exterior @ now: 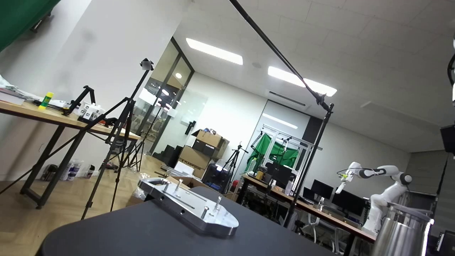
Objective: Open the small mouth of the silver bottle.
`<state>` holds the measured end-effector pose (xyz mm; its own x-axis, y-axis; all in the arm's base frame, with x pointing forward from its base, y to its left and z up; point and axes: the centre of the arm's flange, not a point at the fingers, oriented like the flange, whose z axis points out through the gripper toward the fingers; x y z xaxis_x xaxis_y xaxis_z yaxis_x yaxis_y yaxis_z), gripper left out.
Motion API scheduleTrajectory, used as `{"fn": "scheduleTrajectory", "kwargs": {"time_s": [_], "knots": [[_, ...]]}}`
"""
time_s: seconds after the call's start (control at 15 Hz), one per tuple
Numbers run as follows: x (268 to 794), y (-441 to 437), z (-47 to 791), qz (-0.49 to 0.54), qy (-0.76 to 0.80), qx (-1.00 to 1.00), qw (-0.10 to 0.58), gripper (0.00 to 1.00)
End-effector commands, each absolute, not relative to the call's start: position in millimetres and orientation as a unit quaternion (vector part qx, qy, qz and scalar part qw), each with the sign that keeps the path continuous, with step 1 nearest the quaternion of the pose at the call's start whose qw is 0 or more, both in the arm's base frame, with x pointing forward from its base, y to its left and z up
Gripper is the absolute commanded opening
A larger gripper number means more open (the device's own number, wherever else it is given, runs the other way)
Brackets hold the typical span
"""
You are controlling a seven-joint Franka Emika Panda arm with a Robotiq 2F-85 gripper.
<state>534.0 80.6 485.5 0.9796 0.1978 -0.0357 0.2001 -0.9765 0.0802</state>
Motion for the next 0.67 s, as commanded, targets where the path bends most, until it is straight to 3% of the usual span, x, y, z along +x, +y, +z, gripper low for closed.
{"fn": "scheduleTrajectory", "kwargs": {"time_s": [0.0,0.2,0.6], "knots": [[512,67,503,-0.040,0.095,0.994,0.037,0.79],[502,59,504,-0.064,0.092,0.993,0.042,0.98],[501,61,489,-0.096,0.093,0.990,0.046,1.00]]}}
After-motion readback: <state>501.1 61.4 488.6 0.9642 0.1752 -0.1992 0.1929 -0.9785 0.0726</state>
